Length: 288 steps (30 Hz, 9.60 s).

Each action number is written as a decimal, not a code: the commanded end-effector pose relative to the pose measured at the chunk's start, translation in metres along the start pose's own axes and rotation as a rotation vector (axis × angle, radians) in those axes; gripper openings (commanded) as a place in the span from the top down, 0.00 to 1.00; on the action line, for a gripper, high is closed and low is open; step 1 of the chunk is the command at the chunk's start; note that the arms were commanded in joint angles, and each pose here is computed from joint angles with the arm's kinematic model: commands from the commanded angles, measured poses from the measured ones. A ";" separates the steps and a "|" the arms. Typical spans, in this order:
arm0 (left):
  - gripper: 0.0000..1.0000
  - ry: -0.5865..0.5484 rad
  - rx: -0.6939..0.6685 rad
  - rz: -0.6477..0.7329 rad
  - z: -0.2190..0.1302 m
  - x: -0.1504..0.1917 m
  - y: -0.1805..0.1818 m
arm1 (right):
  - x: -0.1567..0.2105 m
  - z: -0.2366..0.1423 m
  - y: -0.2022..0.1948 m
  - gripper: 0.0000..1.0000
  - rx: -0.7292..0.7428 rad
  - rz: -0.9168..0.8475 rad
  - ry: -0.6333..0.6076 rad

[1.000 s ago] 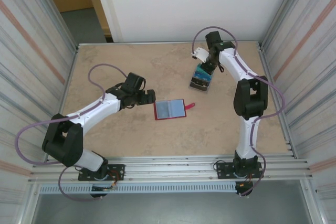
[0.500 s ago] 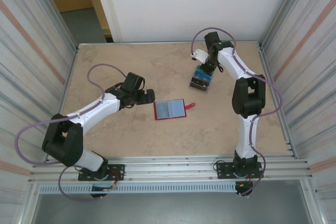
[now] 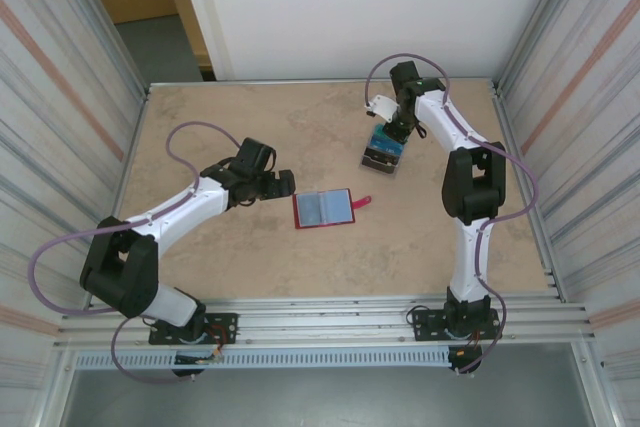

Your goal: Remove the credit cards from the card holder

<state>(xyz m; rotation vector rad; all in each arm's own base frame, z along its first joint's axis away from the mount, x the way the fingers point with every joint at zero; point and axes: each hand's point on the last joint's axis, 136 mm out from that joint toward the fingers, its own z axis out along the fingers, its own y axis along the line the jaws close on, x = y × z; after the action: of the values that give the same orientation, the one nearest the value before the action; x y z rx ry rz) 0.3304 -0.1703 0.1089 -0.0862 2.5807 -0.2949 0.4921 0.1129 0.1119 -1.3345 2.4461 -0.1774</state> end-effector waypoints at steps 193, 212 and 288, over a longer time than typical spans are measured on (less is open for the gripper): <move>0.01 0.233 -0.110 0.061 0.069 0.074 0.002 | -0.064 0.007 0.258 0.69 -0.529 0.995 -0.004; 0.01 0.244 -0.117 0.063 0.069 0.076 0.004 | -0.058 0.031 0.274 0.67 -0.562 0.986 0.052; 0.01 0.293 -0.186 0.057 0.068 0.083 0.022 | -0.071 -0.011 0.255 0.94 -0.930 1.066 -0.219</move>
<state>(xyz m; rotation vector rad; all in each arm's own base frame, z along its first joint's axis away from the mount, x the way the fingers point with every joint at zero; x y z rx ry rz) 0.3078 -0.1943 0.0235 -0.0175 2.8104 -0.1706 0.3215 0.3146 0.0546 -0.0213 2.7440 1.3782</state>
